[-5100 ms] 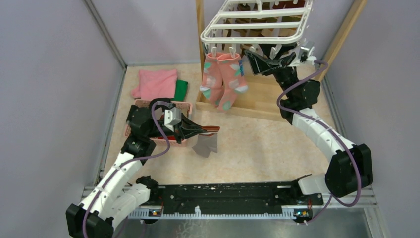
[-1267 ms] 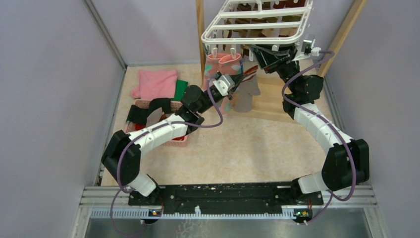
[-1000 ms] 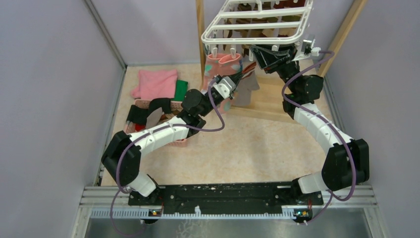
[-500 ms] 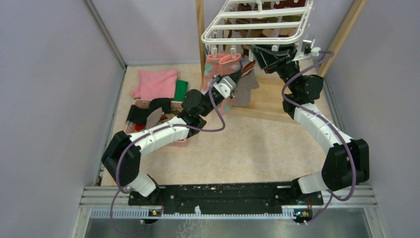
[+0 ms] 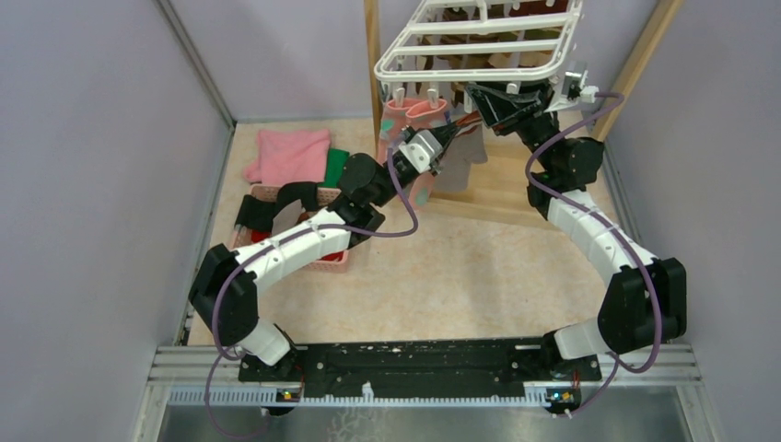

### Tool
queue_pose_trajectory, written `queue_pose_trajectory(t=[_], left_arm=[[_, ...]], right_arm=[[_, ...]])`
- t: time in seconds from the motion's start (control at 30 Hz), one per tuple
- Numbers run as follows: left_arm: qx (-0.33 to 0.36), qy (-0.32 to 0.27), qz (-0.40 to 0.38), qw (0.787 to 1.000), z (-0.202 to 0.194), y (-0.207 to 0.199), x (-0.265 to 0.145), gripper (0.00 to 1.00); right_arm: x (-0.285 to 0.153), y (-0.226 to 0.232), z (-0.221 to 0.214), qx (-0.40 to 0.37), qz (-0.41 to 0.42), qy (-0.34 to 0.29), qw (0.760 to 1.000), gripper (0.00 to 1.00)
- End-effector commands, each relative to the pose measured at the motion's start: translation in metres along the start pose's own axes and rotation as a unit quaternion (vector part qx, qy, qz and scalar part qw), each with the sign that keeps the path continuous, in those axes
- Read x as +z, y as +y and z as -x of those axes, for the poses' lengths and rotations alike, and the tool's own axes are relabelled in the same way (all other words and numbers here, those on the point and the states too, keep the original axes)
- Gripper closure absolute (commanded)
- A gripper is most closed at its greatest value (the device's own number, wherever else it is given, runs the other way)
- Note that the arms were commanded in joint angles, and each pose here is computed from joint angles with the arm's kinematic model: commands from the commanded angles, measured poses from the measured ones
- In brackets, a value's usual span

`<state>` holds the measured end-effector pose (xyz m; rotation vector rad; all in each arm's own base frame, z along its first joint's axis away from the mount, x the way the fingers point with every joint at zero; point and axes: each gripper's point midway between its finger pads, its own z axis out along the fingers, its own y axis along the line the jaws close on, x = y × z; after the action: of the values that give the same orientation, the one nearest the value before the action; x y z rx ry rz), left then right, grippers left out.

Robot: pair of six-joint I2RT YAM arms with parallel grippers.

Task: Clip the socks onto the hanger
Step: Clamp the sock onto the hanger.

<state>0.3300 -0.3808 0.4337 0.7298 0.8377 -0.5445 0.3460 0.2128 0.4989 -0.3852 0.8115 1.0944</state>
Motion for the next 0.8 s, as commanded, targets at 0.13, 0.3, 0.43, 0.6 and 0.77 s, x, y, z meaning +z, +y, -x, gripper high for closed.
queue_pose_trajectory(t=[0.13,0.3,0.43,0.6,0.77], left_arm=[[-0.015,-0.031,-0.018,0.999,0.027,0.003,0.008,1.00],[-0.017,-0.018,-0.016,1.000,0.022,0.005,0.010,1.00],[-0.019,-0.012,-0.011,1.000,0.019,0.008,0.009,1.00],[-0.024,-0.012,-0.009,1.000,0.020,0.010,0.011,1.00],[-0.029,-0.014,-0.004,0.999,0.024,0.013,0.010,1.00]], right_arm=[[0.007,0.013,0.021,-0.017,0.033,-0.019,0.999,0.99],[0.007,0.014,0.021,-0.014,0.039,-0.021,0.999,0.99],[0.006,0.014,0.020,-0.012,0.043,-0.020,0.999,0.99],[0.006,0.014,0.019,-0.011,0.045,-0.018,0.999,0.99],[0.005,0.014,0.019,-0.012,0.046,-0.017,0.999,0.99]])
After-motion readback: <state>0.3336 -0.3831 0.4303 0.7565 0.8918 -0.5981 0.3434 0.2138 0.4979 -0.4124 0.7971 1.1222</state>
